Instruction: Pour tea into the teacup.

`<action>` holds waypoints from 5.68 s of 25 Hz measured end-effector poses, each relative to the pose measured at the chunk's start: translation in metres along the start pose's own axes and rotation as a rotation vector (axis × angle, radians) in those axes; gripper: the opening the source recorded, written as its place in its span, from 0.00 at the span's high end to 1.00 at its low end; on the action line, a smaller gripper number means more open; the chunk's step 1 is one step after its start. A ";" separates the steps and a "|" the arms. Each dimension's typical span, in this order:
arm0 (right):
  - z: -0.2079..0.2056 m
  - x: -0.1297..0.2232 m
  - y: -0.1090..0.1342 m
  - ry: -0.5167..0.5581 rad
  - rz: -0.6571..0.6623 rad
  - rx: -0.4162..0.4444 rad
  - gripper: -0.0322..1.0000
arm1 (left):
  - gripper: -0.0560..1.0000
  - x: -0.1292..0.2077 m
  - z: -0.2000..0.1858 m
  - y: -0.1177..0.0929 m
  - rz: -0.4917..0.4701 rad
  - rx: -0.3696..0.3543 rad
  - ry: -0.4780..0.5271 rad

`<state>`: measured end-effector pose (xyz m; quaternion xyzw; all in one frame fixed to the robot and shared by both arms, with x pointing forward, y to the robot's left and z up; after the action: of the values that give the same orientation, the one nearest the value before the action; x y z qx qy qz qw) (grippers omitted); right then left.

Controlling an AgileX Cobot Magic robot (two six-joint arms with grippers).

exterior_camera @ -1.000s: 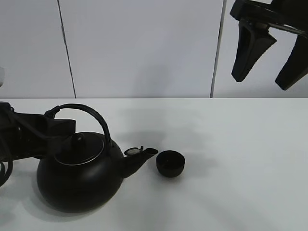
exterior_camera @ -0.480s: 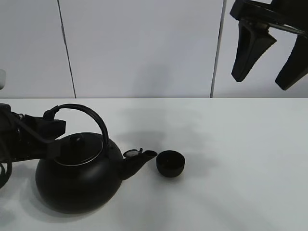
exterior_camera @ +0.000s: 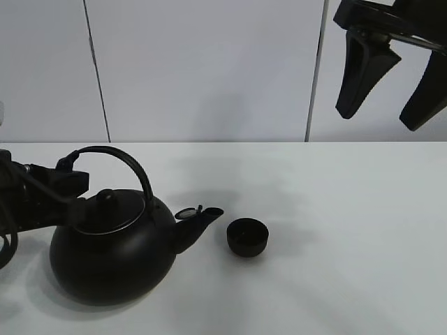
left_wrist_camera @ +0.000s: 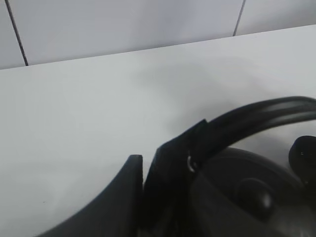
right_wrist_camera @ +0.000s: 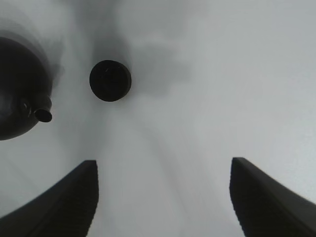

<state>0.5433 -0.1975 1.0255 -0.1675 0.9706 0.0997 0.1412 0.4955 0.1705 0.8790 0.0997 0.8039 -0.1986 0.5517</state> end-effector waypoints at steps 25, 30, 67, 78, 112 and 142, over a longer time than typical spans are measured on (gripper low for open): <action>0.000 -0.001 0.003 -0.004 0.012 -0.023 0.47 | 0.83 -0.053 0.018 -0.032 0.008 0.086 -0.145; 0.000 -0.001 0.003 -0.004 0.013 -0.025 0.47 | 0.84 -0.063 0.031 -0.048 0.007 0.096 -0.129; 0.000 -0.007 0.002 -0.049 0.003 -0.017 0.47 | 0.84 -0.033 0.054 -0.032 0.149 -0.009 -0.051; 0.000 -0.007 0.002 -0.049 0.003 -0.017 0.47 | 0.84 -0.031 0.053 -0.024 0.189 -0.061 -0.030; 0.000 -0.007 0.002 -0.051 0.003 -0.017 0.47 | 0.84 -0.037 0.065 -0.029 0.365 -0.054 0.013; 0.000 -0.007 0.002 -0.052 0.003 -0.017 0.47 | 0.85 -0.043 0.071 -0.033 0.461 -0.046 0.018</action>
<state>0.5490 -0.1932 1.0283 -0.1645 0.9660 0.1124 0.1647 0.5589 0.1131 0.9033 0.2699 0.7691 -0.0482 0.5774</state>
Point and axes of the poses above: a point on each arm's last joint axis where the gripper is mounted, z pointing out along that axis toward the gripper, y along the wrist's bending axis when the last joint is at zero, x = y × z, the point moved 5 cm from there along z, pointing out along that axis toward the gripper, and after that the axes turned 10 degrees about -z, right-handed, at the moved point
